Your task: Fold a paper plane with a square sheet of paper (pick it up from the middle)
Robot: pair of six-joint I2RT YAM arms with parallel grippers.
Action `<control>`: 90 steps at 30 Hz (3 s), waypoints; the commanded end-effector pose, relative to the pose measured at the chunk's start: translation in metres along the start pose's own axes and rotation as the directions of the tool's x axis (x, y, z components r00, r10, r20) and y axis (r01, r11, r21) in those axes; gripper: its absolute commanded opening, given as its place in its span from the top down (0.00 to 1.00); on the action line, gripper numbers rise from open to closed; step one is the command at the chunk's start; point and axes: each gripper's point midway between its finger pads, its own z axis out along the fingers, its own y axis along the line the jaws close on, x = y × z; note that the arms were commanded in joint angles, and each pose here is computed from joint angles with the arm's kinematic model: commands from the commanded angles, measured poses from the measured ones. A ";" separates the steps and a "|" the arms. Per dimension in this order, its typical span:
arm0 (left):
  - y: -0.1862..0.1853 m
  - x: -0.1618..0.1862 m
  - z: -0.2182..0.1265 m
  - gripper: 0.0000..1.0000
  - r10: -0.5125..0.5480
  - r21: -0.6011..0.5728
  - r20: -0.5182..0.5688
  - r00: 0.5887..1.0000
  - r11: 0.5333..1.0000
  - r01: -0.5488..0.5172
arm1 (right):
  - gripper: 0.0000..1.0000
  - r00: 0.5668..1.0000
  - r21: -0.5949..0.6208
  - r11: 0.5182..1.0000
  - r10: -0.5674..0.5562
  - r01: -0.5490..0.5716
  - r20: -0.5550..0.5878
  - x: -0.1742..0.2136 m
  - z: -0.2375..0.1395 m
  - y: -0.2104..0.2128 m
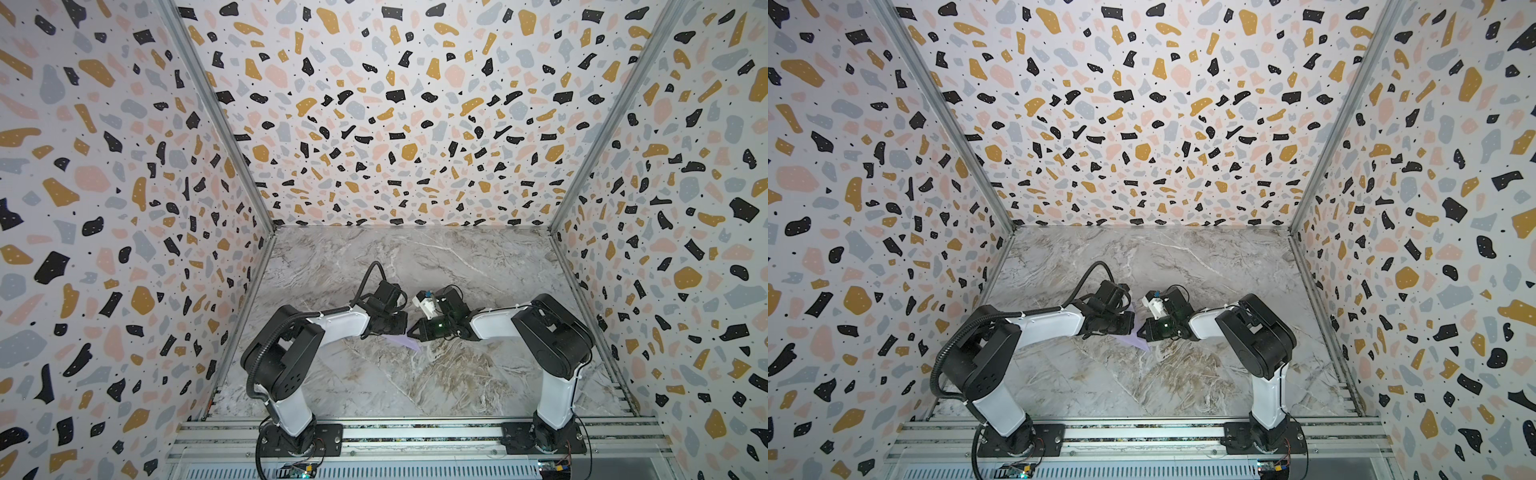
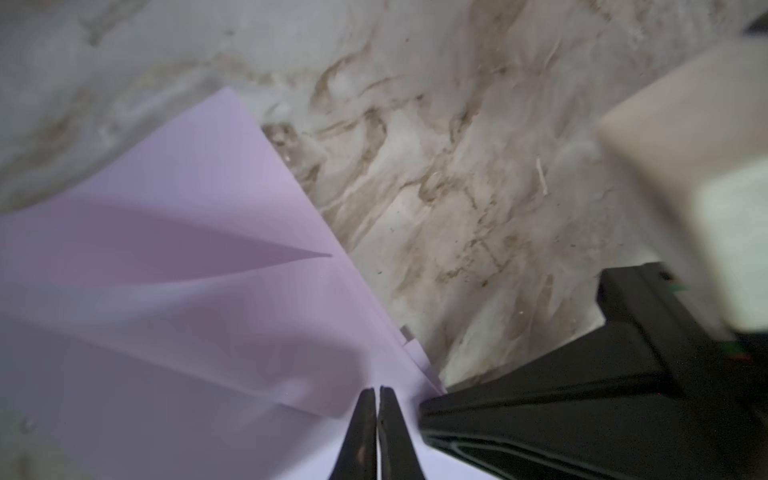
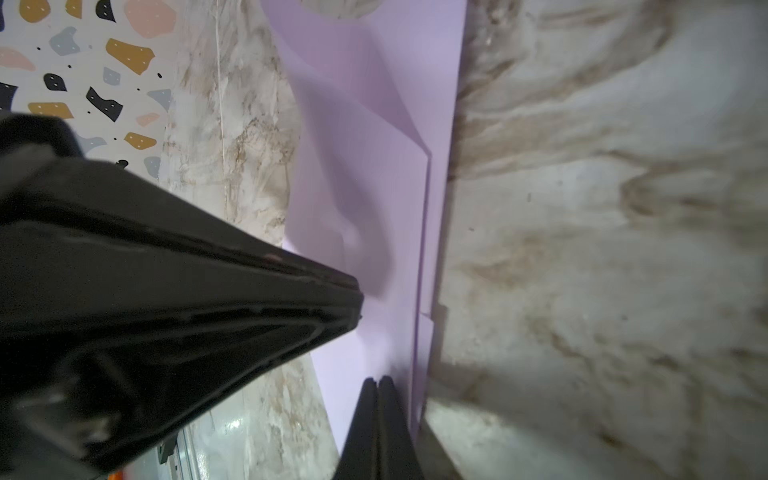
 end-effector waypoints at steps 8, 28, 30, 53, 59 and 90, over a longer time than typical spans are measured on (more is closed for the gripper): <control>0.034 0.011 0.016 0.94 -0.023 0.005 -0.051 0.998 1.000 0.023 | 0.99 0.987 0.159 0.984 0.100 -0.080 -0.123 0.046 0.004 -0.048; 0.091 -0.025 0.016 0.93 -0.173 -0.024 0.063 0.983 0.984 0.175 | 1.00 0.975 0.229 0.970 0.119 -0.074 -0.189 0.072 0.006 -0.075; 0.093 -0.027 0.017 0.93 -0.182 -0.020 0.070 0.981 0.983 0.184 | 1.00 0.975 0.230 0.970 0.122 -0.077 -0.187 0.072 0.006 -0.076; 0.152 -0.061 0.004 0.93 -0.310 -0.044 0.199 0.930 0.945 0.324 | 1.00 0.978 0.204 0.974 0.133 -0.099 -0.163 0.068 0.005 -0.075; 0.143 -0.078 -0.027 0.91 -0.301 -0.033 0.277 0.913 0.946 0.322 | 1.00 0.980 0.204 0.975 0.120 -0.086 -0.160 0.066 0.003 -0.075; 0.035 -0.040 0.008 0.98 -0.192 0.166 0.097 0.977 0.971 0.174 | 0.99 0.975 0.060 0.975 -0.212 0.215 -0.059 0.016 -0.023 -0.012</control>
